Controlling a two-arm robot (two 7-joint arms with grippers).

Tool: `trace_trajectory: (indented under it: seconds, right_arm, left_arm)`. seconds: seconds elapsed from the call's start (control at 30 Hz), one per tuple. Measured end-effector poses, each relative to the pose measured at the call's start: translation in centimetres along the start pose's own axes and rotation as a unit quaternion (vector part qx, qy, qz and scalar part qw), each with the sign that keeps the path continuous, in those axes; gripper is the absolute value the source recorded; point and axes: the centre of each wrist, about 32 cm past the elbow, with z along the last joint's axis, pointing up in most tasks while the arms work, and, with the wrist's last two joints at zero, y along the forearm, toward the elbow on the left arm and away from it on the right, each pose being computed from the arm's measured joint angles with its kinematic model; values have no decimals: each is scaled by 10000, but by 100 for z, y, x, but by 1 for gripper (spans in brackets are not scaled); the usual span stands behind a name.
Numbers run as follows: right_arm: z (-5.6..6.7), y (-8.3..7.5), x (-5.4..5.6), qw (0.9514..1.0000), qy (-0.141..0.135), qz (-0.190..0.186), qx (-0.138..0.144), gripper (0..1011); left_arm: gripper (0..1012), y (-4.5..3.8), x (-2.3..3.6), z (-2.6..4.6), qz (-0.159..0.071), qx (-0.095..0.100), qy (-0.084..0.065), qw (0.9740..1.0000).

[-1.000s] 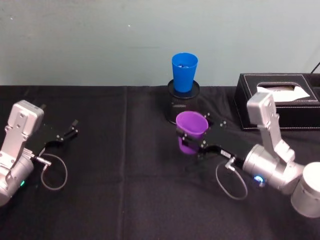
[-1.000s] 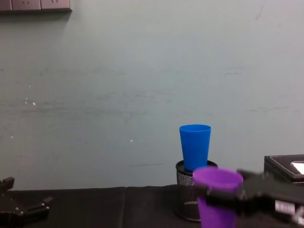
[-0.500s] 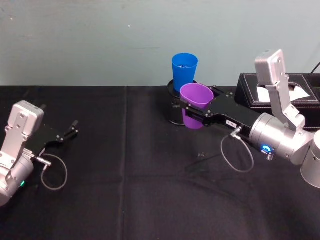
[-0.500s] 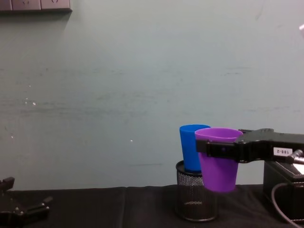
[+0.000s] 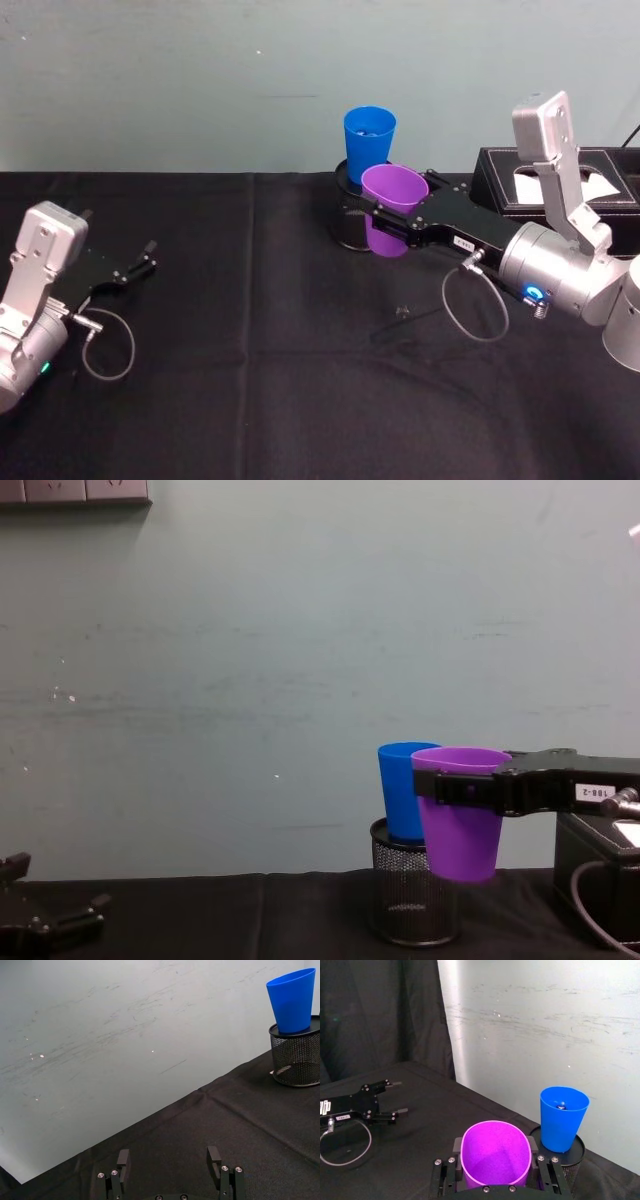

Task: Pick up one cup with a gripper and tap it against the other cup.

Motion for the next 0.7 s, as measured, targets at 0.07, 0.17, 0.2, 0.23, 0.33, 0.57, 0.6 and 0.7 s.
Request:
trace_trajectory:
  seconds: [0.07, 0.17, 0.2, 0.23, 0.33, 0.57, 0.6, 0.7]
  right_arm:
    - [0, 0, 0, 10000, -2, -1, -1, 723]
    - [0, 0, 0, 10000, -5, -2, -2, 723]
    - [0, 0, 0, 10000, -6, -2, -2, 723]
    - [0, 0, 1, 10000, -8, -3, -2, 724]
    - [0, 0, 1, 10000, -17, -4, -1, 724]
    - [-1, -1, 1, 10000, -27, -4, -1, 724]
    - [-1, -1, 1, 10000, -27, -4, -1, 723]
    - [-1, -1, 1, 10000, -30, -4, 0, 723]
  left_arm:
    - [1000, 0, 0, 0, 0, 0, 0, 10000]
    - [1000, 0, 0, 0, 0, 0, 0, 10000]
    - [1000, 0, 0, 0, 0, 0, 0, 10000]
    - [1000, 0, 0, 0, 0, 0, 0, 10000]
    - [1000, 0, 0, 0, 0, 0, 0, 10000]
    - [1000, 0, 0, 0, 0, 0, 0, 10000]
    - [1000, 0, 0, 0, 0, 0, 0, 10000]
    - [1000, 0, 0, 0, 0, 0, 0, 10000]
